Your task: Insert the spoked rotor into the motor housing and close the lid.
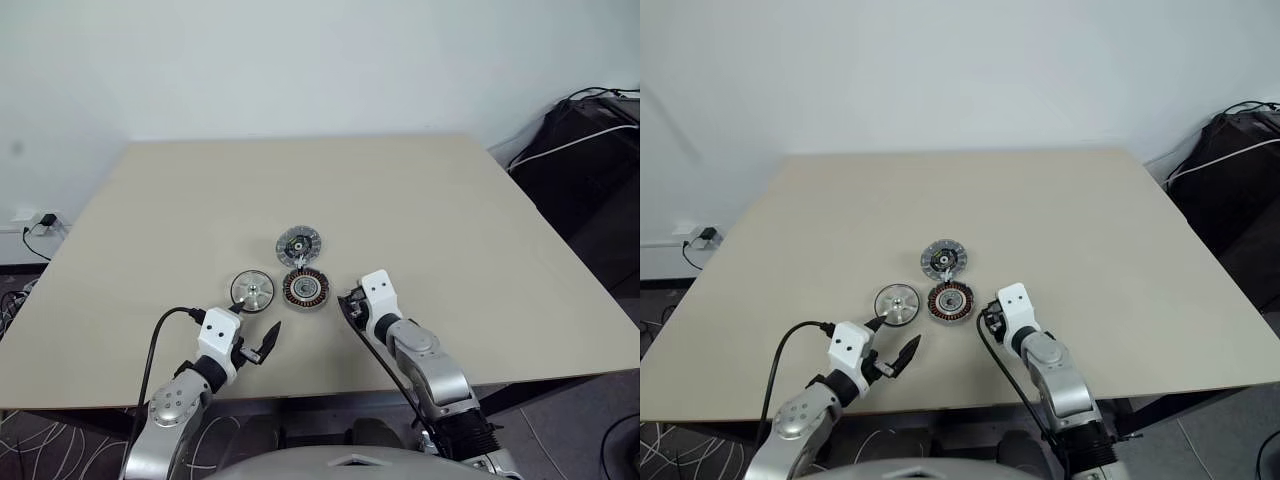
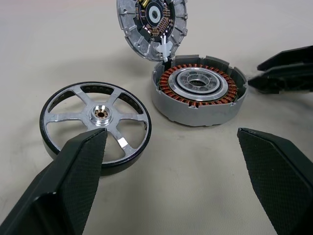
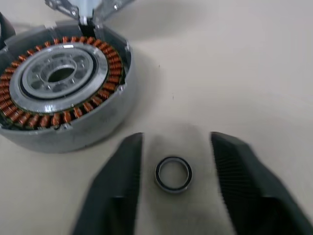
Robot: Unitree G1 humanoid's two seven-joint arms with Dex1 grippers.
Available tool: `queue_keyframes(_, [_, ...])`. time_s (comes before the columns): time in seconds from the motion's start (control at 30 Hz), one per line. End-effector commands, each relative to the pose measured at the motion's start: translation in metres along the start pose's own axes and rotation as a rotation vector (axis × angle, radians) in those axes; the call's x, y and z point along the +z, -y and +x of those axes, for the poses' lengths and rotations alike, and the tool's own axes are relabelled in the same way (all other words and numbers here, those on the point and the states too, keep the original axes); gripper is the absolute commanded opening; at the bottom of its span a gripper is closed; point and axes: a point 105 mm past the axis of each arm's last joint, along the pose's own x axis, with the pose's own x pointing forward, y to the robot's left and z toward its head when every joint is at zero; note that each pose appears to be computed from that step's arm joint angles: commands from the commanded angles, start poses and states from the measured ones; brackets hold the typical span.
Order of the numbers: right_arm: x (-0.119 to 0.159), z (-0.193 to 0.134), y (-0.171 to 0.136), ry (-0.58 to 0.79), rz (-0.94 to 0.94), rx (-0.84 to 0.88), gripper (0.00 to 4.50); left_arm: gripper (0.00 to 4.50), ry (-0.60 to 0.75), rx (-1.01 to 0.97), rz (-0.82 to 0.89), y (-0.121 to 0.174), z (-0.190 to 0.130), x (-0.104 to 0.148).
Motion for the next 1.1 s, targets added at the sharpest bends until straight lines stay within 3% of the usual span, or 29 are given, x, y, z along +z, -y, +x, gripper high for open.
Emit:
queue_keyframes(0.03, [0.009, 0.001, -0.003, 0.038, -0.014, 0.006, 2.52, 4.50, 0.055, -0.008, 0.024, 0.002, 0.002, 0.015])
queue_keyframes(0.5, [-0.006, 0.003, -0.006, -0.012, 0.046, 0.020, 2.52, 4.50, 0.057, -0.011, 0.026, 0.003, 0.003, 0.016])
queue_keyframes(0.63, [-0.005, 0.002, -0.006, -0.011, 0.053, 0.021, 1.62, 4.50, 0.058, -0.012, 0.027, 0.003, 0.003, 0.016])
queue_keyframes(0.73, [-0.003, 0.001, -0.006, -0.001, 0.054, 0.020, 0.69, 4.50, 0.058, -0.012, 0.028, 0.002, 0.003, 0.016])
queue_keyframes(0.97, [0.014, -0.004, -0.010, 0.057, 0.017, 0.031, 0.67, 4.50, 0.058, -0.014, 0.029, 0.002, 0.004, 0.017])
queue_keyframes(1.1, [0.050, -0.007, -0.018, 0.174, -0.013, 0.058, 0.67, 4.50, 0.058, -0.018, 0.029, 0.003, 0.005, 0.017])
